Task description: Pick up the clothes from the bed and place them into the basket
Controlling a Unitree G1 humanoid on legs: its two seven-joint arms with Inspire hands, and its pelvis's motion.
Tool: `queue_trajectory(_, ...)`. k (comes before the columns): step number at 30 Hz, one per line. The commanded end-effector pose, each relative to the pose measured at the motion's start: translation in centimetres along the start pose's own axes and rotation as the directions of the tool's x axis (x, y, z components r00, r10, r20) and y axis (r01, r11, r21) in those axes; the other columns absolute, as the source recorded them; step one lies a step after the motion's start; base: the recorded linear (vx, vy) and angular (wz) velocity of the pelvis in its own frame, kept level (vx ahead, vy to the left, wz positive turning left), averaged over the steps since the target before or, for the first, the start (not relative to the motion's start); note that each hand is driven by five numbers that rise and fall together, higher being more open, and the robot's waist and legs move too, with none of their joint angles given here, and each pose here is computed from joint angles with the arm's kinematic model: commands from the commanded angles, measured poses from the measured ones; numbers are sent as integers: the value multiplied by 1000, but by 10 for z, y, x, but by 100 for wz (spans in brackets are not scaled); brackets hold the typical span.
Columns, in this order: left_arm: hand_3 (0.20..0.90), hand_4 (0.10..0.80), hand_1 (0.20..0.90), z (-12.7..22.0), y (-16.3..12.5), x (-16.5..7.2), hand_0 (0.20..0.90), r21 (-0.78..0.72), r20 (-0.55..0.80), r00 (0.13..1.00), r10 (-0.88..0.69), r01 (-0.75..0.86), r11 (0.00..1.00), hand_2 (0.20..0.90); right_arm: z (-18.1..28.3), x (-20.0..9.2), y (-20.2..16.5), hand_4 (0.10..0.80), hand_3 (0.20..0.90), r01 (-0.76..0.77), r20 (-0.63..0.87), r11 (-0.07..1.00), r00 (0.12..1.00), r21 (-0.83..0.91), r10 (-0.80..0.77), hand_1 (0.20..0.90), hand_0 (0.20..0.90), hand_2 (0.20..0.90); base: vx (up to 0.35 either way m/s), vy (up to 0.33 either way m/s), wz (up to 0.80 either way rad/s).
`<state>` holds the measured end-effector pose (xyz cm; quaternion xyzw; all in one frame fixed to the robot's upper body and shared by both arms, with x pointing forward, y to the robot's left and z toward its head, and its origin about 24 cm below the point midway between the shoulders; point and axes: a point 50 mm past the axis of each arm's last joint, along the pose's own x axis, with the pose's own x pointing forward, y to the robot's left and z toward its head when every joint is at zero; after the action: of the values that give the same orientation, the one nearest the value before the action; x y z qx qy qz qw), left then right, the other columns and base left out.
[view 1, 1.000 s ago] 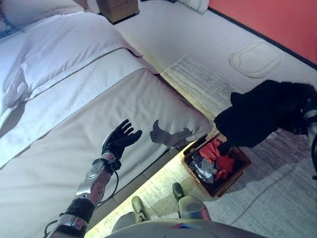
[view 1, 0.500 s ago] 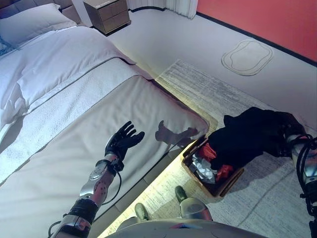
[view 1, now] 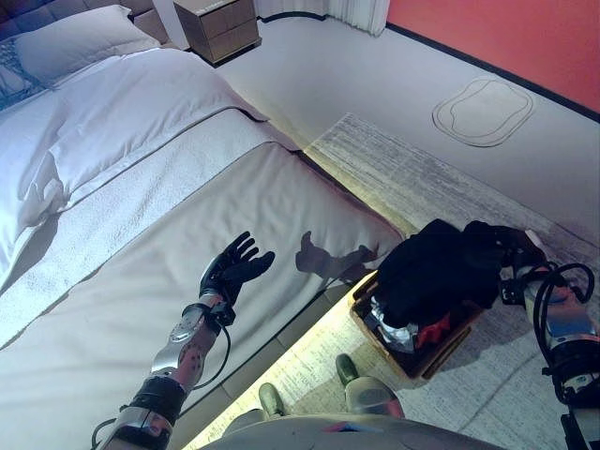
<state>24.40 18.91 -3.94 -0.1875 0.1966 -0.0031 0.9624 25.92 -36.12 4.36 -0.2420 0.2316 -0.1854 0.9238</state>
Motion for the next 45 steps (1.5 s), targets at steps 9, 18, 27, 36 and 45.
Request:
queue_trajectory(9, 900, 800, 900, 19, -1, 3, 900, 11, 128, 991, -43, 42, 999, 900, 57, 2, -30, 800, 900, 141, 244, 988, 958, 59, -152, 900, 900, 900, 17, -1, 1)
queue_trajectory(18, 900, 800, 900, 20, 1, 0, 900, -6, 148, 989, -17, 18, 1000, 900, 53, -10, -9, 800, 900, 135, 307, 984, 937, 114, -164, 900, 900, 900, 6, -8, 6)
queue_trajectory(27, 900, 800, 900, 3, 3, -2, 900, -50, 126, 992, 11, -5, 999, 900, 96, -32, 46, 800, 900, -60, 546, 983, 836, 172, -45, 900, 900, 900, 17, 2, 12)
queue_trajectory(36, 900, 800, 900, 2, -9, -8, 900, 212, 156, 987, -25, -9, 977, 900, 82, -55, 111, 800, 900, -211, 575, 976, 807, 63, 137, 900, 900, 900, -34, 11, 41)
queue_trajectory(45, 900, 800, 900, -5, 12, -18, 900, 221, 125, 991, 38, -65, 973, 900, 39, -61, 149, 800, 900, -345, 412, 936, 845, -68, 341, 900, 900, 900, 50, 7, 40)
